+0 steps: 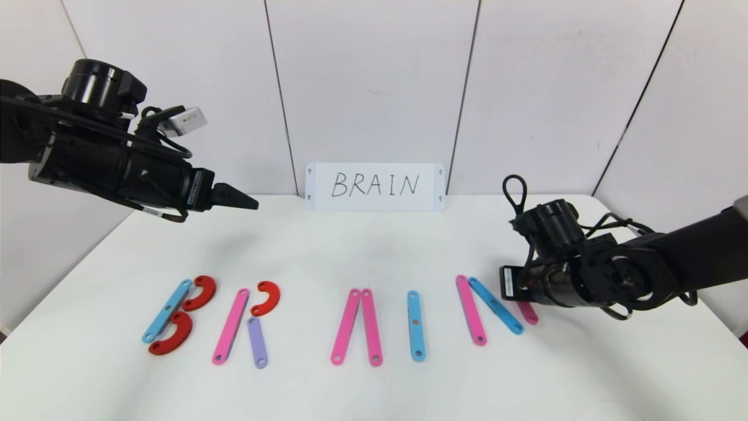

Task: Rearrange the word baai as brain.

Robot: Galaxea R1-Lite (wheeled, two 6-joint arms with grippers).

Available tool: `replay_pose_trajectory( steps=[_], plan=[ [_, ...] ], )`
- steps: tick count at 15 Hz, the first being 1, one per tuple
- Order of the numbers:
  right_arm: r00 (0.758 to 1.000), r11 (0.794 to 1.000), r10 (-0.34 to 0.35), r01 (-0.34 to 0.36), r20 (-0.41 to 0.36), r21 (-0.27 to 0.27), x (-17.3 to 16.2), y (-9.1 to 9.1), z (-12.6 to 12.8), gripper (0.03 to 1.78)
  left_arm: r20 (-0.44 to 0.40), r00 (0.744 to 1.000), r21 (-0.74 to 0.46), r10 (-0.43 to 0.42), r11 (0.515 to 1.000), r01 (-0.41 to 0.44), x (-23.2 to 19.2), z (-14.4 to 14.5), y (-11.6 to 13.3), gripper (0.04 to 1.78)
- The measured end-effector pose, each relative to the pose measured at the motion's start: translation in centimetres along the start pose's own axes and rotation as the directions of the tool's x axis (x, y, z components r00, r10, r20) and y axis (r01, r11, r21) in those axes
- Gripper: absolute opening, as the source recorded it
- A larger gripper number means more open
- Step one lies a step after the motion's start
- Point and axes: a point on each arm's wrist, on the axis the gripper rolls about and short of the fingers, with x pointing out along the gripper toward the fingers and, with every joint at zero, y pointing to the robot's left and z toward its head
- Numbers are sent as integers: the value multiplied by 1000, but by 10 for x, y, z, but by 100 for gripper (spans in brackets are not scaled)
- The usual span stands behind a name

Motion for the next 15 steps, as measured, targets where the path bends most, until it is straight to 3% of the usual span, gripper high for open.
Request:
replay_pose_trajectory(
  steps=[2,4,9,11,15],
  plan=[
    [1000,1000,0,0,-1,1,0,0,0,36,0,1000,1,-1,1000,1,0,0,0,174],
    [1000,1000,-1,1,-1,1,0,0,0,55,0,1000,1,-1,1000,1,0,0,0,174],
    [1000,1000,-1,1,0,2,0,-1,0,137,0,1000,1,-2,1000,2,0,0,0,174],
    [1000,1000,5,-5,16,4,-4,0,4,159,0,1000,2,-2,1000,2,0,0,0,174],
    [995,999,40,-41,93,12,-19,4,28,174,10,1000,9,1,1000,-1,-4,1,-2,174]
  ],
)
